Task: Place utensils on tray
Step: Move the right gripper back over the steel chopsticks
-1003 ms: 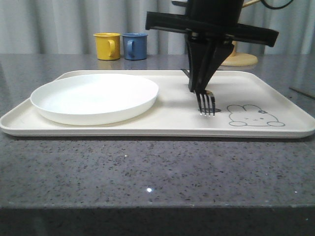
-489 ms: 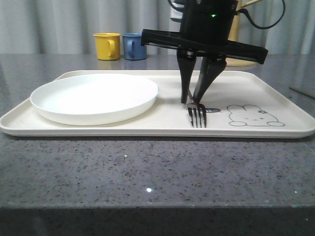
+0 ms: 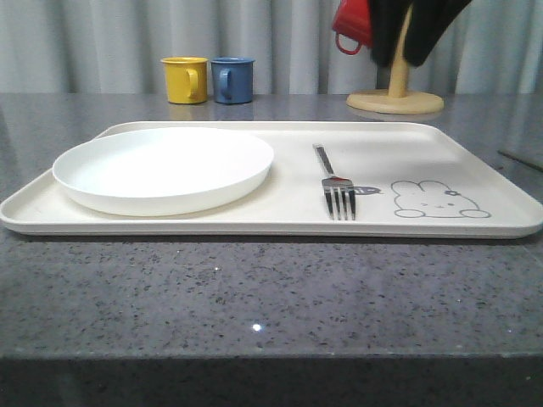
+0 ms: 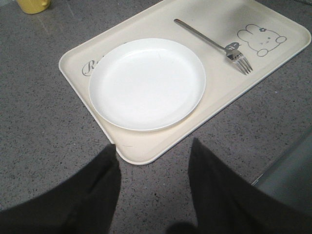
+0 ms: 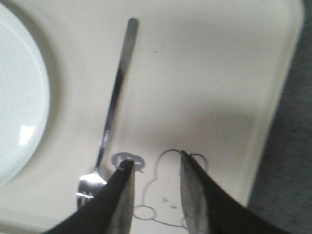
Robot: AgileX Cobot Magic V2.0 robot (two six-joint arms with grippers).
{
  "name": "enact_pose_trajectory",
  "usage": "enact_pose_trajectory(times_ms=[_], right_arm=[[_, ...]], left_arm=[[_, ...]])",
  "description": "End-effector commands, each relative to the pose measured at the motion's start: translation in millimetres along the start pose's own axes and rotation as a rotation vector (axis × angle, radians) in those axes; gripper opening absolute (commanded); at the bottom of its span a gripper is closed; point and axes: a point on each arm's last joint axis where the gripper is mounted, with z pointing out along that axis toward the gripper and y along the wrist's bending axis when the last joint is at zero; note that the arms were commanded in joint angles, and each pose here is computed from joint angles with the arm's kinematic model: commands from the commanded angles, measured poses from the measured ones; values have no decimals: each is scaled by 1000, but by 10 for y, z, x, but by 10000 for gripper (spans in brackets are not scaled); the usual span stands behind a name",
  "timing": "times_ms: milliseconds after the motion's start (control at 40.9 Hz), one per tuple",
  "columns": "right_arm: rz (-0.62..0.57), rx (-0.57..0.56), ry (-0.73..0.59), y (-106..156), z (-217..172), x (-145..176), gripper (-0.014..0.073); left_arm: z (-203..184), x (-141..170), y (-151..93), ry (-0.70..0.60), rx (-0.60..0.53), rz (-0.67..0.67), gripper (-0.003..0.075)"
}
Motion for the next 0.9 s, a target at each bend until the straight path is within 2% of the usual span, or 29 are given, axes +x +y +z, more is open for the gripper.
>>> enact_pose_trajectory(times_ms=[0, 147, 416, 563, 881], right_arm=[[-21, 48, -109, -293, -402, 46, 269], [-2, 57, -68, -692, -444, 190, 269], [8, 40, 123, -1275, -96, 422, 269], [13, 67, 208, -1404, 126, 503, 269], [-10, 107, 321, -1481, 536, 473, 269]], left_arm=[[-55, -118, 7, -93, -4, -8, 313], [-55, -118, 7, -93, -4, -8, 313], [-55, -118, 7, -93, -4, -8, 313], [-55, -118, 7, -93, -4, -8, 313], [-55, -118, 7, -93, -4, -8, 313]])
